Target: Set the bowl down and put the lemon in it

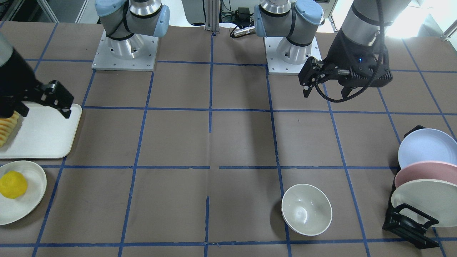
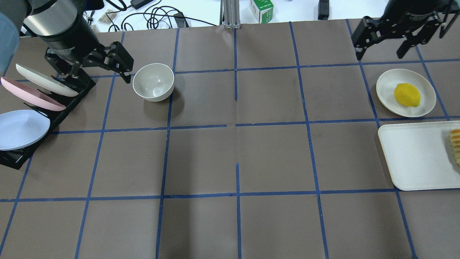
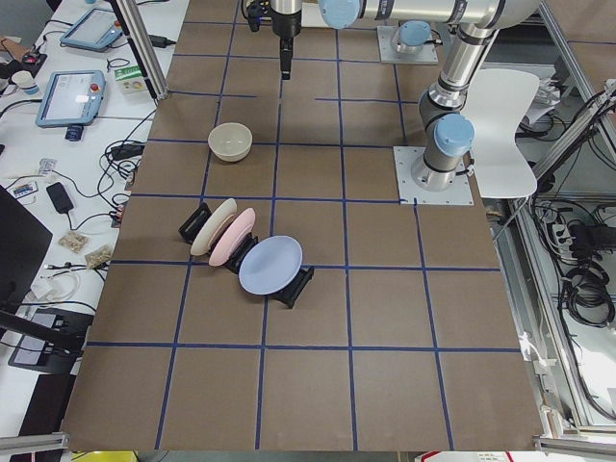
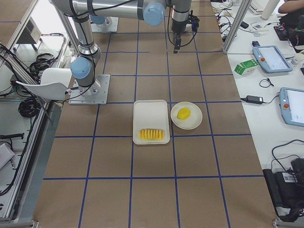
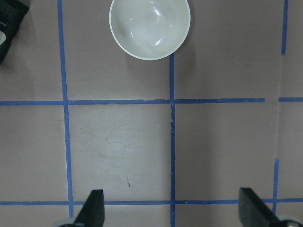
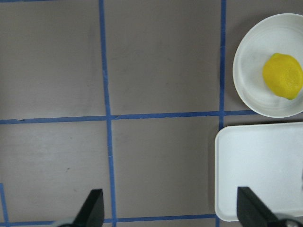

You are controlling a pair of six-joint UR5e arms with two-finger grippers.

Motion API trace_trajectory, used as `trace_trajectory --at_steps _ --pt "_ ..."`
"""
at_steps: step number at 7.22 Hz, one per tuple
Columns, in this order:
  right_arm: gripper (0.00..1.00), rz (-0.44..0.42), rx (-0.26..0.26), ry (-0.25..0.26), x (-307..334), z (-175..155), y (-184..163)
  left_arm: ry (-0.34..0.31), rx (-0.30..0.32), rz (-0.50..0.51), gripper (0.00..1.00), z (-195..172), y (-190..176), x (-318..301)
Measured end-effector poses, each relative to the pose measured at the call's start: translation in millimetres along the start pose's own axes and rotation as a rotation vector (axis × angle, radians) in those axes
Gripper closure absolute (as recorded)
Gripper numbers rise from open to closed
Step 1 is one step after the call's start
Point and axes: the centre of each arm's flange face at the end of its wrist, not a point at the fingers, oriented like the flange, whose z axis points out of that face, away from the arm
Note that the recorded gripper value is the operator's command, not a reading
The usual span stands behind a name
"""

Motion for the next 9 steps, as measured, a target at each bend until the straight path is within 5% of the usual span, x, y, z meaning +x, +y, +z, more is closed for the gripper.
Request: trace_trajectory --at_steps 2,4,9 --pt "0.0 -0.061 -0.018 -0.008 82.3 45.9 -31.0 0.006 -0.009 -0.004 0.0 32.0 -32.7 -10.3" --pt "0.0 -0.126 -0.029 -0.017 146.8 123.0 -64.8 0.011 -0.005 -0.026 0.0 102.1 -92.0 -47.4" --pt "0.0 -0.372 -0.001 -0.002 204.6 255.1 -102.7 0.012 -0.011 0.054 0.0 257.8 -179.8 -96.7"
